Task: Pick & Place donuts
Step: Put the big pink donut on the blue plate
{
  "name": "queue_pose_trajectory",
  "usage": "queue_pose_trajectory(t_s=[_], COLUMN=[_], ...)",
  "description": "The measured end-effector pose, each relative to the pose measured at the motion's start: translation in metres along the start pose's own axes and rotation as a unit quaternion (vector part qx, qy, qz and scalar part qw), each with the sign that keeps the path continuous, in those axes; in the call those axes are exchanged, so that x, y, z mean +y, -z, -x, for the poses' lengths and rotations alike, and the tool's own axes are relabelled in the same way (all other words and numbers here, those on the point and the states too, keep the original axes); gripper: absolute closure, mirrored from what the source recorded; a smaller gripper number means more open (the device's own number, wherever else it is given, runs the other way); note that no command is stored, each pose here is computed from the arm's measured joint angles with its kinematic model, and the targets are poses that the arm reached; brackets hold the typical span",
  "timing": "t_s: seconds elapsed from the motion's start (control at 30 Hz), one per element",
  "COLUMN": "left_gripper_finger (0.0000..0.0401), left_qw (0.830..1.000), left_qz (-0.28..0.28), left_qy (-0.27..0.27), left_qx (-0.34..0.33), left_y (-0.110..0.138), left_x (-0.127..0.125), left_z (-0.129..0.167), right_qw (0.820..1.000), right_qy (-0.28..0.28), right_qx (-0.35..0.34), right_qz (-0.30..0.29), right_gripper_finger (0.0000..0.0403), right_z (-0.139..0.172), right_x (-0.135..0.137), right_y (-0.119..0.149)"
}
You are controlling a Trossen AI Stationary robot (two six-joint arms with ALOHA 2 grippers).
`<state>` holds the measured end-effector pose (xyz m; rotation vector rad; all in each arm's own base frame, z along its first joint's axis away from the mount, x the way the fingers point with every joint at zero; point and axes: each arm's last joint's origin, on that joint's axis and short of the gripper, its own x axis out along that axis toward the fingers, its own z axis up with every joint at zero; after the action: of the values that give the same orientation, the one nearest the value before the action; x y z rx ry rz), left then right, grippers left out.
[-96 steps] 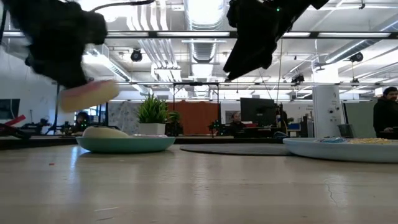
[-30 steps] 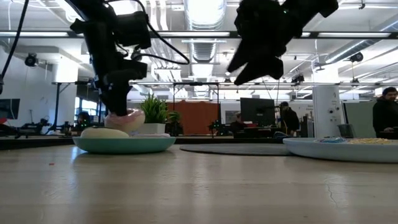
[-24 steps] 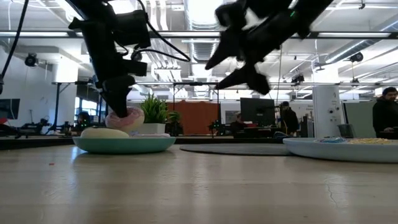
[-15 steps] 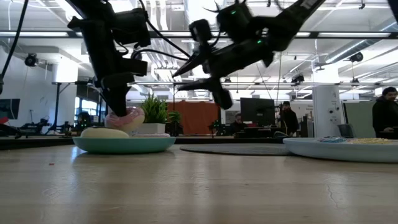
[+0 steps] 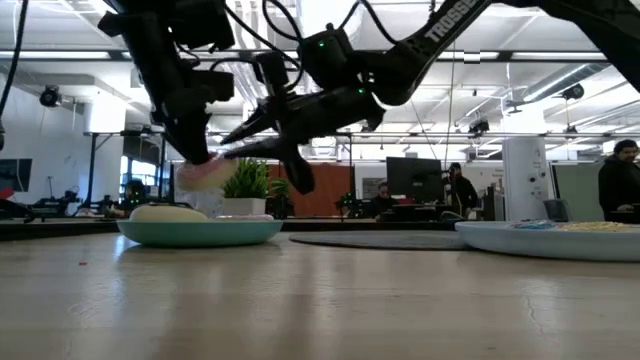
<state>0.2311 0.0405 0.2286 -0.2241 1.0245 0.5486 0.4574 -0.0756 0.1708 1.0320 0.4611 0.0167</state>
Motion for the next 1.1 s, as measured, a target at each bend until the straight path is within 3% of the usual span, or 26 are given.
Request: queue_pose_trajectory(t_s=[0.27,0.5,1.1], left_gripper_finger=[0.0293,0.0293,0.0293], left_qw=[1.000,1.000,1.000], left_qz=[0.003,0.024,0.016], left_qy=[0.004,0.012,0.010], left_qx=[-0.004,0.005,0.005], left_y=[0.002,0.010,0.011], left_x=[0.000,-0.002,-0.004], left_z=[-0.001,-0.017,-0.017], right_qw=[1.000,1.000,0.999], right_qy=[-0.020,-0.007,0.021], right_qx=[-0.010,-0.005,0.010], right_qz=[0.015,-0.001,-0.026], right_gripper_finger=[0.0369,0.0369,0.0369], right_z=[-0.003,-0.001,-0.013], right_x=[0.007,-0.003,-0.030], right_y=[-0.013,-0.010,0.001])
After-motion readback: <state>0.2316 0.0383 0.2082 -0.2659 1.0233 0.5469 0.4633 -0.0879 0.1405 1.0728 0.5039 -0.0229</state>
